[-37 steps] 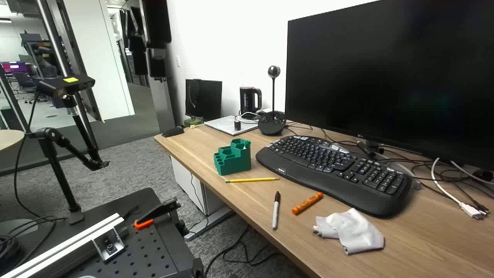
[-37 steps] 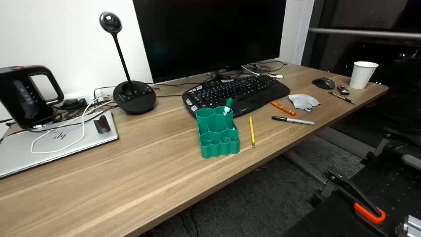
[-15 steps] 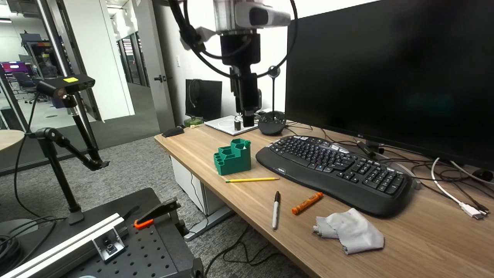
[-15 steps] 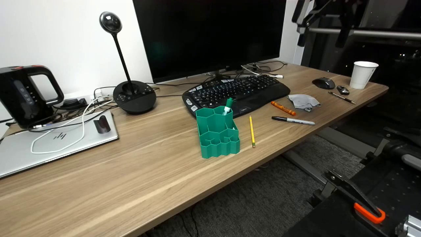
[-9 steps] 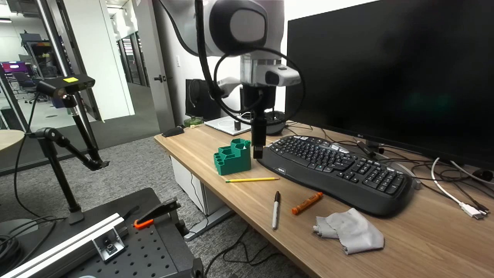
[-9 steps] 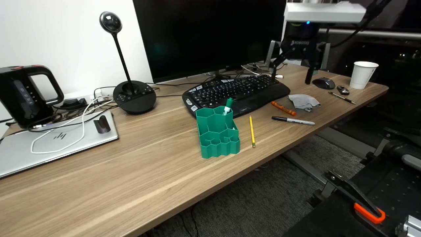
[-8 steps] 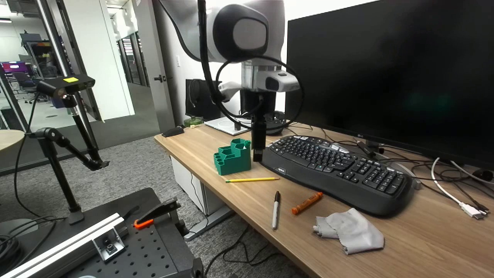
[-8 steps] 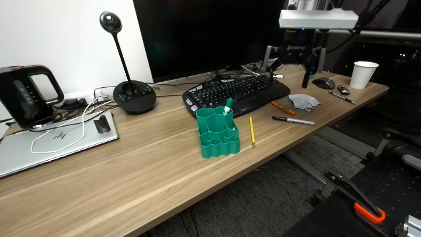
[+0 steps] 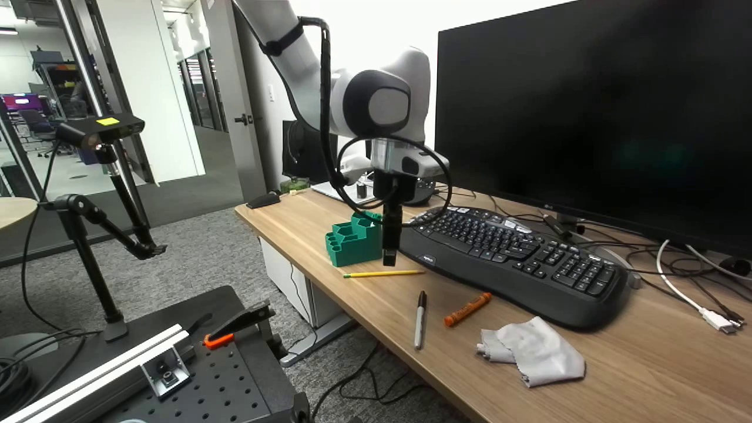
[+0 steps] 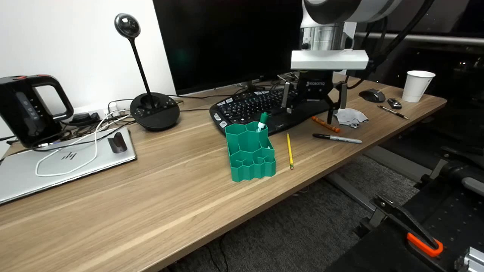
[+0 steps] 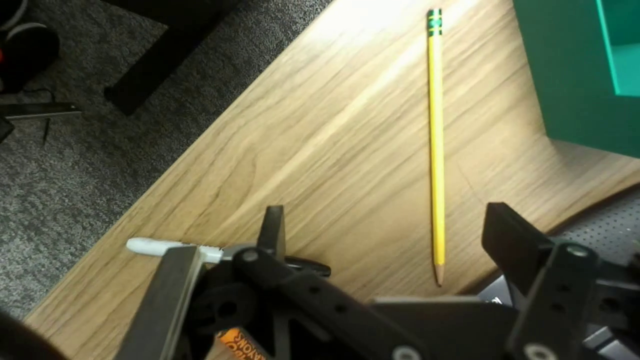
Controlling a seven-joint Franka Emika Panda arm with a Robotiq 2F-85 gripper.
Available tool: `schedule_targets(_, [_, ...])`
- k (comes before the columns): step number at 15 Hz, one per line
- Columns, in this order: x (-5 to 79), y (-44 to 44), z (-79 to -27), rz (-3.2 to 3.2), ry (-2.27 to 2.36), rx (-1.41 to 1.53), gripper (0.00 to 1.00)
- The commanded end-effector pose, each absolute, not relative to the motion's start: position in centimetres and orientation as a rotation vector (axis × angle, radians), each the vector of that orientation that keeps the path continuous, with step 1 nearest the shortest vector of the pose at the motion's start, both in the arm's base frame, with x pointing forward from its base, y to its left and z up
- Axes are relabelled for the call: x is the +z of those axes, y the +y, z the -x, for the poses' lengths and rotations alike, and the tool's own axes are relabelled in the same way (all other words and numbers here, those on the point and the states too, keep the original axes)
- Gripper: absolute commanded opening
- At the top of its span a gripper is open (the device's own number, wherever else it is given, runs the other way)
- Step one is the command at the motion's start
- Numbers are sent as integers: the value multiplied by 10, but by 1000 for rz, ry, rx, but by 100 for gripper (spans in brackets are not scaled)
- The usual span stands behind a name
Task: Put the pencil in the green holder
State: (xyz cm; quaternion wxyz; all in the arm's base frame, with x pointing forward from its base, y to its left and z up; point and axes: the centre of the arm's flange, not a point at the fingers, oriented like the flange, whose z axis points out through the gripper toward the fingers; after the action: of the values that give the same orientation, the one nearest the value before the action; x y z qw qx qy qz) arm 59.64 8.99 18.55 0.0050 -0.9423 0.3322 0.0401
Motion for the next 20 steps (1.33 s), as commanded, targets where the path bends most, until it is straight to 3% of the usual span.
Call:
schedule_targets(1, [165,103,-614,2947,1076,96,100])
schedule_targets(15, [109,132,-630,3004,1067,72,100])
schedule_targets(16, [106,132,-631,3010,1071,73,75])
schedule_targets(17, [104,132,-631,3019,1072,73,72])
schedule_targets(20, [104,137,-634,3028,1063,58,49])
